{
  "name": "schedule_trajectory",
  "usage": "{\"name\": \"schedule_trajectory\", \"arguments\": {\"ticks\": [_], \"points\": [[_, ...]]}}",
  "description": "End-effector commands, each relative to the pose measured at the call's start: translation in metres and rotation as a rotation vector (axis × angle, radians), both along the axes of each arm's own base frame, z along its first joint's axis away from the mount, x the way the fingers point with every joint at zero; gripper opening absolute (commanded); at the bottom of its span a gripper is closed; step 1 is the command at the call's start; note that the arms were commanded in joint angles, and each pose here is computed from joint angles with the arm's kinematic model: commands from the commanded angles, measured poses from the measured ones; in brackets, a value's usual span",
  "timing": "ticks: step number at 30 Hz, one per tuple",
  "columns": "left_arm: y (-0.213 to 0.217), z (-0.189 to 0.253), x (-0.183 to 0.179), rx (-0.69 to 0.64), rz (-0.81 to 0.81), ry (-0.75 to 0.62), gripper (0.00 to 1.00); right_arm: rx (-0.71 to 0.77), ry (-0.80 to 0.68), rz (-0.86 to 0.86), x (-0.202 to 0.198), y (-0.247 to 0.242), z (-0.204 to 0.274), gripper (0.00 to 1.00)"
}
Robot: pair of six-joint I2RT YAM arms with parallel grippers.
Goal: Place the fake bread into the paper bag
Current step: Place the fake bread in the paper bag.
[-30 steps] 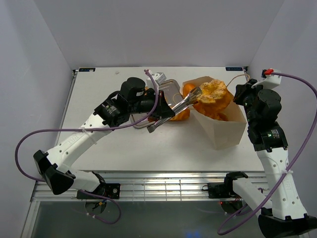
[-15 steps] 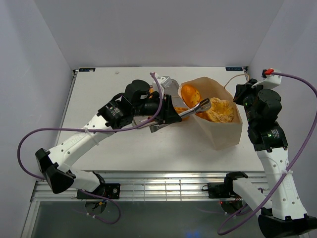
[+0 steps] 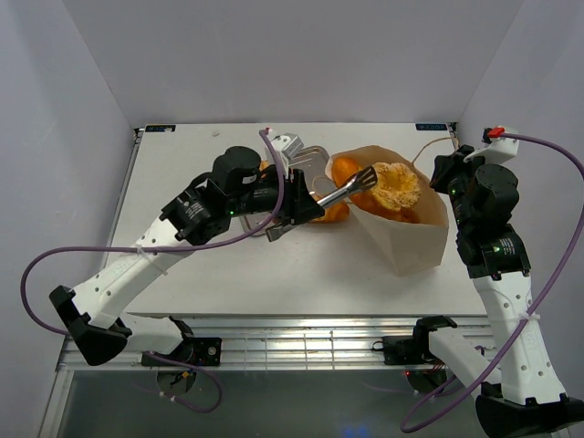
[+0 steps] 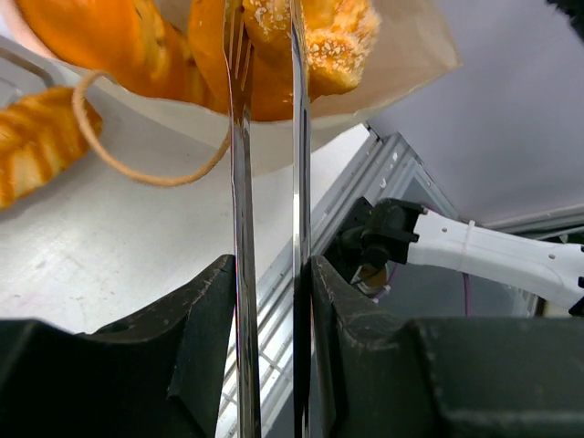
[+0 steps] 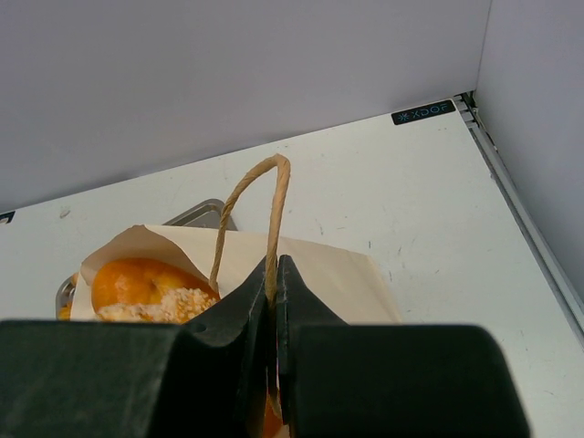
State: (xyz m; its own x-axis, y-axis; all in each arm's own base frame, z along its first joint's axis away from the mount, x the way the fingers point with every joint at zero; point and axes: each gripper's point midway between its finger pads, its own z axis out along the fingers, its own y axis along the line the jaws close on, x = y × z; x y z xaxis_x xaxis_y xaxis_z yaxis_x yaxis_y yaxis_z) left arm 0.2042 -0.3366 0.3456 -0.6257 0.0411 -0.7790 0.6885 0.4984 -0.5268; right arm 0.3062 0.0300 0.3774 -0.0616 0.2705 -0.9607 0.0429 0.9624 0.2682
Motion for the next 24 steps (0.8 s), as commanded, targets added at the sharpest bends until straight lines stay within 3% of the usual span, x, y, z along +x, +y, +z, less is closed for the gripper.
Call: {"name": "schedule_trajectory", "arguments": {"ticks": [1, 4, 10, 14, 18, 24], "points": [[0.028, 0.088, -0.003, -0.129, 0.07, -0.227, 0.47, 0.006, -0.053, -0.023, -0.003, -0.005, 0.017, 0.08], [0.034, 0.101, -0.002, -0.136, 0.09, -0.261, 0.49, 0.005, -0.051, -0.024, -0.003, -0.005, 0.016, 0.08], [0.008, 0.07, 0.0, -0.096, 0.009, -0.159, 0.5, 0.01, -0.057, -0.017, -0.003, -0.003, 0.019, 0.08], [0.014, 0.074, 0.002, -0.107, 0.043, -0.179, 0.5, -0.002, -0.06, -0.028, -0.006, -0.006, 0.019, 0.08], [0.036, 0.099, 0.007, -0.114, 0.139, -0.256, 0.48, -0.003, -0.057, -0.031, -0.005, -0.007, 0.019, 0.08], [0.084, 0.107, 0.019, -0.004, 0.334, -0.307, 0.44, 0.011, -0.016, -0.062, -0.001, -0.01, 0.011, 0.08]]}}
